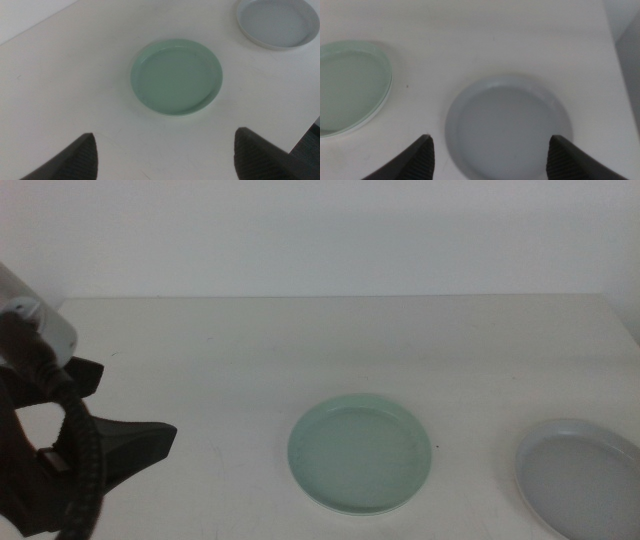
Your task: Stack the three bowls on top of each other.
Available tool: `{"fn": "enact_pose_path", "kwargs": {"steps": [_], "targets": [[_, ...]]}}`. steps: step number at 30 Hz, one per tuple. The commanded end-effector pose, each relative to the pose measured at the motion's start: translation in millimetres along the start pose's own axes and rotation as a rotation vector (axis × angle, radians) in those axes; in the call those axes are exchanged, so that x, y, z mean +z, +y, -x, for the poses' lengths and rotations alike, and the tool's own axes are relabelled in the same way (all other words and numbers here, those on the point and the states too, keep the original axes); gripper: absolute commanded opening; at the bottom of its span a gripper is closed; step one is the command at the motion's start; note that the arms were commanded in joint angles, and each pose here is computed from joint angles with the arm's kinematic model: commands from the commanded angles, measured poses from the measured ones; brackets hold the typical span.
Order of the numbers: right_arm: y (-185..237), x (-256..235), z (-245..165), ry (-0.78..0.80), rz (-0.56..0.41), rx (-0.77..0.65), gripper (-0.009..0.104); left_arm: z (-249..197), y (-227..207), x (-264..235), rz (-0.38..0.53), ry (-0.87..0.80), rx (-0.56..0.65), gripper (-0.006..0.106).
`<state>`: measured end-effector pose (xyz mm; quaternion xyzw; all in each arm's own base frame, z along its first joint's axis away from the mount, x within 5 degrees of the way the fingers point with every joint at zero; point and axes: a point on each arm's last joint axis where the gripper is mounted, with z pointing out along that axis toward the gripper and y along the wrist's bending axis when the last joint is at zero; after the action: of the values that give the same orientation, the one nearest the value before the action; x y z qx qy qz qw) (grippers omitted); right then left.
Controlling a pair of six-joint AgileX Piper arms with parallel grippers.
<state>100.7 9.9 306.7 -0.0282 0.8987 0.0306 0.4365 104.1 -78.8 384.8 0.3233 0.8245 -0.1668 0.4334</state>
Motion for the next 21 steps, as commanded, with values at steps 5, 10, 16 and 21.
{"fn": "enact_pose_path", "kwargs": {"steps": [5, 10, 16, 21], "targets": [[-0.8, 14.6, 33.2, 0.109, -0.023, 0.104, 0.057, 10.9, -0.7, -6.4, 0.003, -0.084, -0.005, 0.105], [-1.5, 31.4, 40.6, 0.157, -0.034, 0.105, 0.057, 10.9, -0.7, -6.4, 0.003, -0.084, -0.005, 0.105], [-7.4, 54.0, 55.6, 0.285, -0.041, 0.041, 0.057, 10.9, -0.7, -6.4, 0.003, -0.084, -0.005, 0.105], [-33.4, 72.1, 65.9, 0.364, -0.102, 0.108, 0.057, 10.9, -0.7, -6.4, 0.003, -0.084, -0.005, 0.105]]}}
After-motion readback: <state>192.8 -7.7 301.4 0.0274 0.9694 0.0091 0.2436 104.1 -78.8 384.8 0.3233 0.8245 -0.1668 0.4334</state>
